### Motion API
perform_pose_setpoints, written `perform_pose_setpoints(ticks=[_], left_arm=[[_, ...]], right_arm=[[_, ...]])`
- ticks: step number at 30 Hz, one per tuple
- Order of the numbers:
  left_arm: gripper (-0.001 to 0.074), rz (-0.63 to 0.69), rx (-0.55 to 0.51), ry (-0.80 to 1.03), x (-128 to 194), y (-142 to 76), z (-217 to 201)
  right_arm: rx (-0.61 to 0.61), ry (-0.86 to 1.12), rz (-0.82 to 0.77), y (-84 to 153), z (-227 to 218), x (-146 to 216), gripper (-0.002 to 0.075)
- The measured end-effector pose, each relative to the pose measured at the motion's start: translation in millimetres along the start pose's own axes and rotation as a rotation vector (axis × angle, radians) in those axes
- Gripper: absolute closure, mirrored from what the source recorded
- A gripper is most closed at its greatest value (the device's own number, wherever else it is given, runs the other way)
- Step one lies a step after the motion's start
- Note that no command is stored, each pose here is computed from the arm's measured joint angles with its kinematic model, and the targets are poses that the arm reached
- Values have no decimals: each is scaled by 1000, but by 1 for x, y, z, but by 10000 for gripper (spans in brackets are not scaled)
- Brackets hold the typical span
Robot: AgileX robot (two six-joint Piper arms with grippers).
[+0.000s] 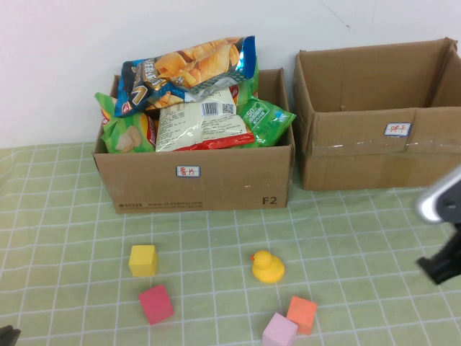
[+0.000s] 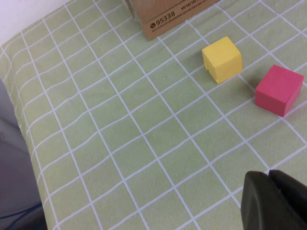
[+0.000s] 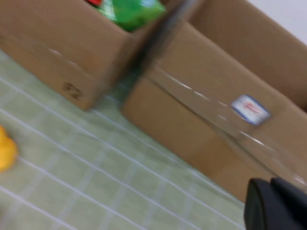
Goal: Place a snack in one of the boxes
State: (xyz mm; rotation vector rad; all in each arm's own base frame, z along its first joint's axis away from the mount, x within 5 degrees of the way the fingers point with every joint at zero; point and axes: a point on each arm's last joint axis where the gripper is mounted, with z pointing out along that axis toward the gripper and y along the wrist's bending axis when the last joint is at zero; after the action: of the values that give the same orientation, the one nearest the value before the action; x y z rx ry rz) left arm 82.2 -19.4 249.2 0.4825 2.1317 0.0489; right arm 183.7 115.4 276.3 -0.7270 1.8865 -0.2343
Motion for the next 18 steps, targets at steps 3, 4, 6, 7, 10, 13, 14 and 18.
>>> perform_pose_setpoints(ticks=[3,4,6,7,10,13,14,18], left_arm=[[736,-1,1,0,0,0,0],[736,-1,1,0,0,0,0],[737,-1,1,0,0,0,0],[736,-1,1,0,0,0,0],[736,-7,6,3,0,-1,0],[736,-9,7,3,0,-1,0],[737,-10,9,4,0,-1,0],[736,-10,9,4,0,-1,0]], right_arm=[[79,26,7,-12,-7,7,728],[98,30,5,-16,-9,9,728],[131,35,18,-25,-11,11,728],[149,40,32,-30,-11,13,728],[192,61,72,-45,-8,19,728],[204,58,155,-59,-4,25,728],[193,44,185,-63,-2,26,728],[59,-58,290,-63,2,24,728]])
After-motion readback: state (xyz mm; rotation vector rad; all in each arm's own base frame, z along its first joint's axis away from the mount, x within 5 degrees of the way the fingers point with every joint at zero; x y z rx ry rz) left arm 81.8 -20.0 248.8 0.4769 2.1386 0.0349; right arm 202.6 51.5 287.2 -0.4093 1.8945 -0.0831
